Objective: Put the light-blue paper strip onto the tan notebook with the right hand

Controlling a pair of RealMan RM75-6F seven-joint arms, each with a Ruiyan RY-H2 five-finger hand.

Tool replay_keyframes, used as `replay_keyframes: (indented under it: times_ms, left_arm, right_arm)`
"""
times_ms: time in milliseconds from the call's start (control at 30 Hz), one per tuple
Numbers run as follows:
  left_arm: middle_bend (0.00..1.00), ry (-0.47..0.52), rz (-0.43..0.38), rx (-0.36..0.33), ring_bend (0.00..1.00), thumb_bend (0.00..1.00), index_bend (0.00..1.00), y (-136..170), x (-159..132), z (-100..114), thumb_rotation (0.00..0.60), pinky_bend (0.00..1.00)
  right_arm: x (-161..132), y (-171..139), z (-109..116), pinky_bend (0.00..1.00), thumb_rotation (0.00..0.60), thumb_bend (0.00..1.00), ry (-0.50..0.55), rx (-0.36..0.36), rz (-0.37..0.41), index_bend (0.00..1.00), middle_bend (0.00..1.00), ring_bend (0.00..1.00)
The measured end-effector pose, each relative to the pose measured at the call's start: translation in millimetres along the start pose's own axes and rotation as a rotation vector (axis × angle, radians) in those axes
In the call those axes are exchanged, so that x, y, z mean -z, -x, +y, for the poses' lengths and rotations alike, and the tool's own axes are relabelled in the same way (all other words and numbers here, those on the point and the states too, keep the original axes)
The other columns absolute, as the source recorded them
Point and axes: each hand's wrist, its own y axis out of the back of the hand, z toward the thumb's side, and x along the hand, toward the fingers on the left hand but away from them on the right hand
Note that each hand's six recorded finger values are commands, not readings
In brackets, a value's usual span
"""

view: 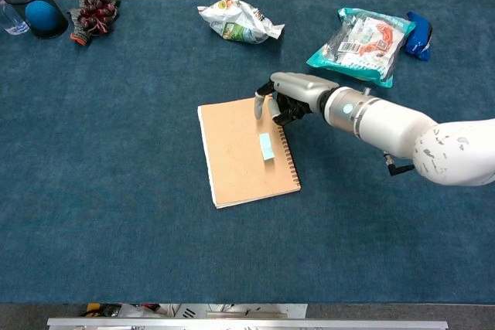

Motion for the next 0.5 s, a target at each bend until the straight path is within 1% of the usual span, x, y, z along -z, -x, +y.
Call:
replay_keyframes:
  times_ms: [67, 133, 167, 200, 233, 267, 333, 367, 400, 433, 467, 500]
  left_arm:
    - [0.00, -0.001, -0.001, 0.000, 0.00, 0.32, 0.01, -1.1, -0.3, 0.1, 0.600, 0.00]
    - [0.00, -0.001, -0.004, 0.002, 0.00, 0.32, 0.01, -2.9, -1.3, -0.3, 0.600, 0.00]
    - [0.00, -0.001, -0.007, 0.002, 0.00, 0.32, 0.01, -3.7, -1.8, -0.4, 0.600, 0.00]
    - [0.00, -0.001, -0.008, 0.003, 0.00, 0.32, 0.02, -4.4, -2.2, -0.5, 0.600, 0.00]
    - [0.00, -0.002, -0.011, 0.004, 0.00, 0.32, 0.02, -5.3, -2.8, -0.8, 0.600, 0.00]
    - [0.00, -0.002, -0.013, 0.005, 0.00, 0.32, 0.02, -6.1, -3.3, -1.1, 0.600, 0.00]
    - [0.00, -0.004, -0.016, 0.008, 0.00, 0.32, 0.02, -7.5, -4.1, -1.9, 0.600, 0.00]
    - [0.00, -0.004, -0.017, 0.010, 0.00, 0.32, 0.01, -8.2, -4.6, -2.4, 0.600, 0.00]
    - [0.00, -0.005, -0.020, 0.013, 0.00, 0.32, 0.01, -9.1, -5.3, -3.1, 0.600, 0.00]
    - [0.00, -0.006, -0.022, 0.016, 0.00, 0.32, 0.02, -9.9, -6.0, -3.9, 0.600, 0.00]
    - [0.00, -0.007, -0.025, 0.019, 0.00, 0.32, 0.02, -10.8, -6.9, -4.8, 0.600, 0.00]
    - [0.00, -0.008, -0.028, 0.022, 0.00, 0.32, 0.02, -11.7, -7.8, -5.6, 0.600, 0.00]
  right_arm:
    - [3.9, -5.1, 9.5, 1.00, 0.600, 0.92, -0.004, 0.032, -0.004, 0.46, 1.00, 1.00]
    - [10.3, -13.6, 22.1, 1.00, 0.600, 0.78, -0.010, 0.077, -0.013, 0.46, 0.99, 1.00]
    - [13.6, -18.0, 27.8, 1.00, 0.600, 0.73, -0.014, 0.097, -0.018, 0.46, 0.98, 1.00]
    - [19.6, -26.0, 37.2, 1.00, 0.600, 0.65, -0.023, 0.133, -0.028, 0.46, 0.96, 1.00]
    - [22.4, -29.6, 40.9, 1.00, 0.600, 0.58, -0.027, 0.148, -0.033, 0.46, 0.93, 0.99]
    - [26.9, -35.4, 46.4, 1.00, 0.600, 0.54, -0.035, 0.170, -0.041, 0.46, 0.92, 0.98]
    - [38.9, -50.7, 58.7, 1.00, 0.600, 0.41, -0.056, 0.225, -0.064, 0.46, 0.84, 0.91]
    - [44.6, -58.1, 63.6, 1.00, 0.600, 0.38, -0.066, 0.249, -0.076, 0.46, 0.82, 0.87]
    - [52.8, -68.8, 69.7, 1.00, 0.600, 0.34, -0.078, 0.280, -0.095, 0.46, 0.77, 0.82]
    - [59.3, -77.4, 73.9, 1.00, 0.600, 0.31, -0.086, 0.304, -0.110, 0.46, 0.72, 0.76]
    - [65.9, -86.4, 77.8, 0.99, 0.600, 0.30, -0.094, 0.327, -0.125, 0.46, 0.69, 0.73]
    - [74.6, -98.9, 82.4, 0.97, 0.600, 0.29, -0.104, 0.357, -0.146, 0.45, 0.66, 0.68]
